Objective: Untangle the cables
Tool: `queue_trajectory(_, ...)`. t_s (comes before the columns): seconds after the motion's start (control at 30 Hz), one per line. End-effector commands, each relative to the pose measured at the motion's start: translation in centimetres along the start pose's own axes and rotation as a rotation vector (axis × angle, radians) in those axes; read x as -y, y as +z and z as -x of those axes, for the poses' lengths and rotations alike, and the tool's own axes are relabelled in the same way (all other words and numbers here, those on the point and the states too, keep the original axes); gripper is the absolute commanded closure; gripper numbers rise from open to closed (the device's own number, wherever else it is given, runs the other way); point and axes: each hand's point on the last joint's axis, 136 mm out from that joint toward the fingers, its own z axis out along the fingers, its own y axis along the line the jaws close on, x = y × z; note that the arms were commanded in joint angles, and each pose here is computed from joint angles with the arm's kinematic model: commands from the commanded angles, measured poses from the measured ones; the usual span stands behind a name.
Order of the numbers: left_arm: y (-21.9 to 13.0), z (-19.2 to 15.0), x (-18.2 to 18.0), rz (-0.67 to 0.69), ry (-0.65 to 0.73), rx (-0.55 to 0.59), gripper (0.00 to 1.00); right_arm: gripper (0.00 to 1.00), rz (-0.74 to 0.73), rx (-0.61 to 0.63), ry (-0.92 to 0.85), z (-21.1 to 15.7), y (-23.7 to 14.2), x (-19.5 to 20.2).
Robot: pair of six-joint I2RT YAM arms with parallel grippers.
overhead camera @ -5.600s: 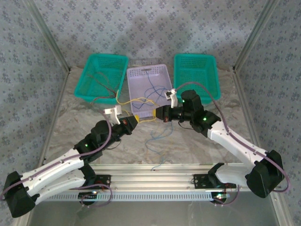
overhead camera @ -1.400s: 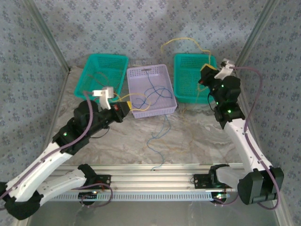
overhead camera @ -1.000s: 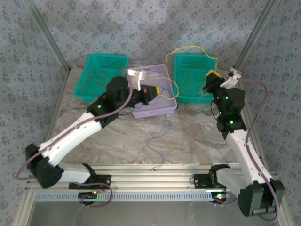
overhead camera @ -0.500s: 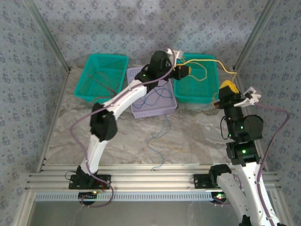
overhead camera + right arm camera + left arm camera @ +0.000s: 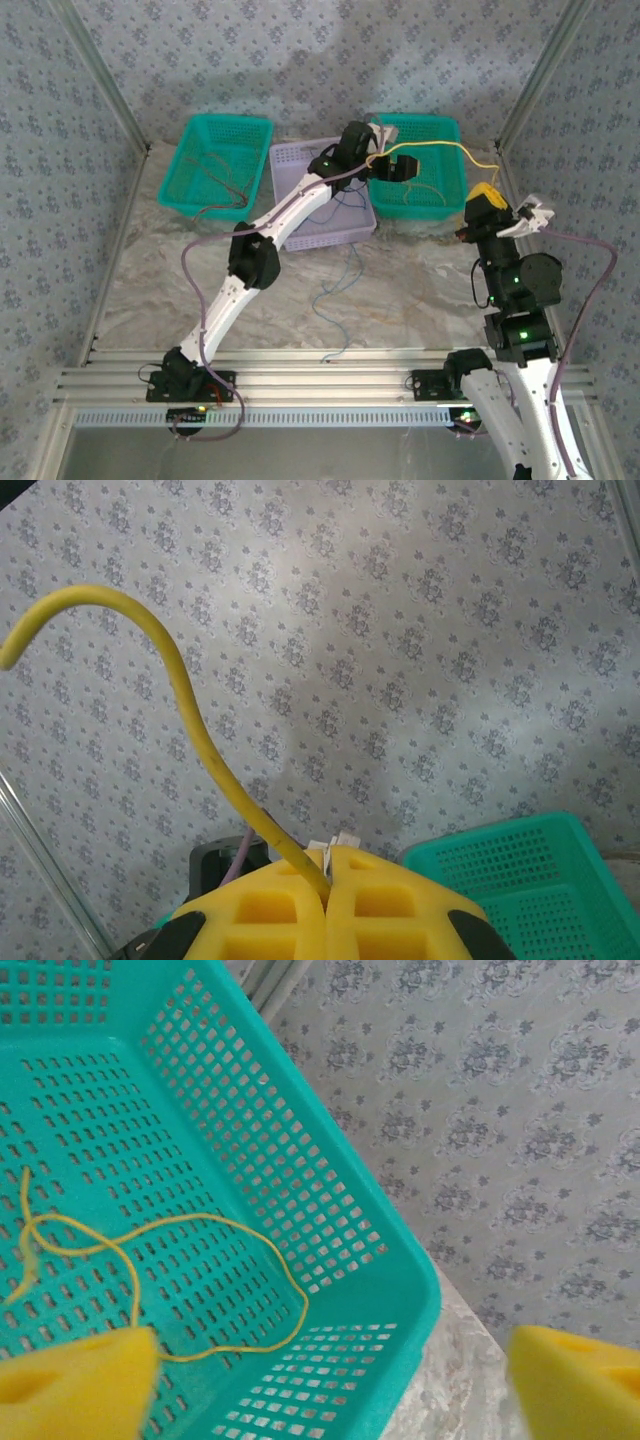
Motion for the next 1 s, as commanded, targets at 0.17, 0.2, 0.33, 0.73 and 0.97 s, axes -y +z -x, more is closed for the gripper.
queue_trajectory(0.17,-8.7,1.9,14.3,-0.197,0.2,-0.012,0.0,1.0,-0.034,0.008,0.043,0.9,2.0,0.1)
queue_trajectory(0.2,-9.5,1.3,15.3,-0.217,0.223,-0.003,0.0,1.0,-0.04,0.009,0.048,1.1,2.2,0.1)
queue_trajectory(0.33,-12.1,-2.5,16.2,-0.277,0.257,-0.007,0.0,1.0,-0.047,0.015,0.075,2.0,3.1,-0.2)
queue_trajectory(0.73,-10.6,-15.0,15.4,-0.192,0.519,-0.266,0.0,1.0,0.045,-0.073,0.183,2.9,4.6,-2.9)
queue_trajectory(0.97,-8.5,-16.5,14.9,-0.167,0.559,-0.291,0.0,1.0,0.095,-0.081,0.231,4.0,4.0,-4.3)
